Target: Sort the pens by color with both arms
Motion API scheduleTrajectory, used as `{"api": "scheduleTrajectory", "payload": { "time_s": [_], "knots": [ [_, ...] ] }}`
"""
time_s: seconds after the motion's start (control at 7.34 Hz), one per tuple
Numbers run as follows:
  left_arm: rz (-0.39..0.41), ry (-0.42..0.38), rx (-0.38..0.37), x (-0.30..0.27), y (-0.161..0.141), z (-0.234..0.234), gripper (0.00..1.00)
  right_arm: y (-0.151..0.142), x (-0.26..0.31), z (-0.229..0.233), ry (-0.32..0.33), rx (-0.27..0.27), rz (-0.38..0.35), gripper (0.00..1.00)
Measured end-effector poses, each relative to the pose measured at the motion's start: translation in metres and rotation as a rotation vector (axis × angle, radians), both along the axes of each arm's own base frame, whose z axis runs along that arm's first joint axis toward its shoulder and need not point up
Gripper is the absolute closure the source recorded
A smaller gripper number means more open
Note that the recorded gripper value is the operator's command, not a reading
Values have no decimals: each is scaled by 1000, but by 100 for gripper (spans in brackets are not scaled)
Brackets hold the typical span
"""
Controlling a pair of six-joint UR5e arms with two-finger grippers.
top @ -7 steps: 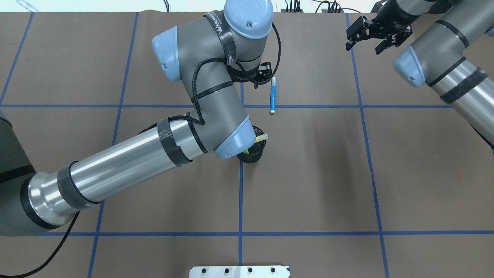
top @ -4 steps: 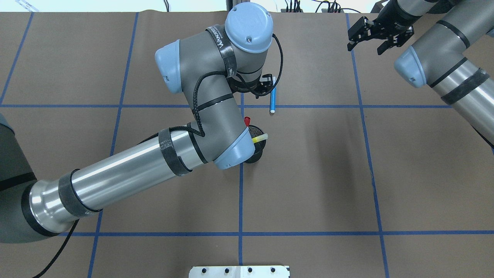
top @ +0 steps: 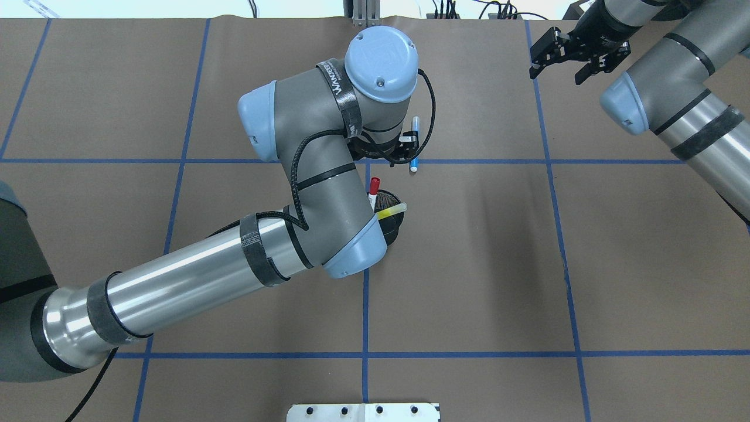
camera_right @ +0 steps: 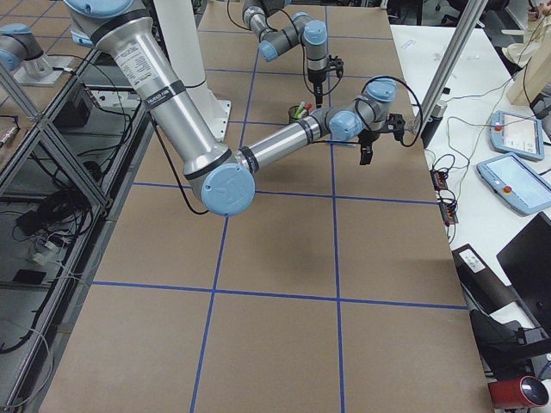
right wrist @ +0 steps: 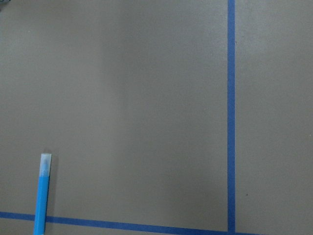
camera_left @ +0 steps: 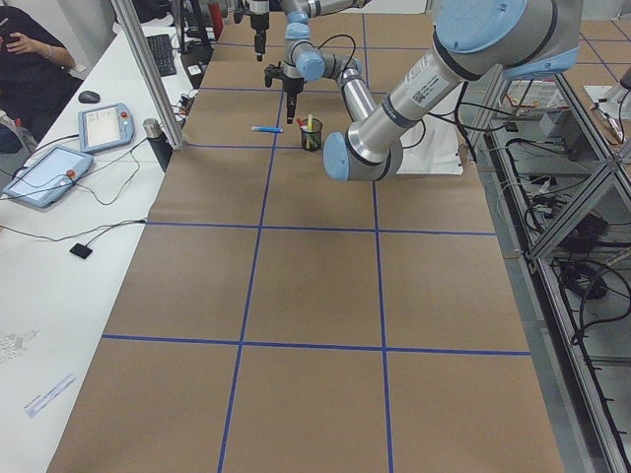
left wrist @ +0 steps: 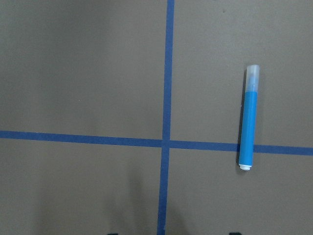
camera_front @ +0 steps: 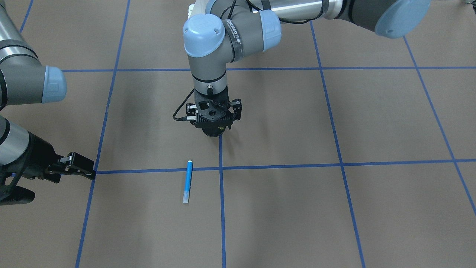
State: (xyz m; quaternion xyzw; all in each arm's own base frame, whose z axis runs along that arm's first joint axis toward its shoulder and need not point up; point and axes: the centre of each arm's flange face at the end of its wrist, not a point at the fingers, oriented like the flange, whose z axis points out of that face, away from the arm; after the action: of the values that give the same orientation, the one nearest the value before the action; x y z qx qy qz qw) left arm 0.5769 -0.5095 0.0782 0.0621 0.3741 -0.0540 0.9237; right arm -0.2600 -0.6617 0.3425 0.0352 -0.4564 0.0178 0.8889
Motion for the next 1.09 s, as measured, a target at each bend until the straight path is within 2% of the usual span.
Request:
{"api": "scheduleTrajectory", "payload": {
  "time_s": [0.27, 0.68, 1.09],
  "knots": [
    [4, 1, -8, 2, 9, 6, 37, 0, 0, 0, 0, 0, 0, 1],
    [-44, 26, -59, 9, 18, -3, 38, 0, 1, -1, -1, 1, 1, 1],
    [-51, 25, -76, 17, 24, -1, 43, 0, 2, 0, -1, 2, 3, 1]
  ]
}}
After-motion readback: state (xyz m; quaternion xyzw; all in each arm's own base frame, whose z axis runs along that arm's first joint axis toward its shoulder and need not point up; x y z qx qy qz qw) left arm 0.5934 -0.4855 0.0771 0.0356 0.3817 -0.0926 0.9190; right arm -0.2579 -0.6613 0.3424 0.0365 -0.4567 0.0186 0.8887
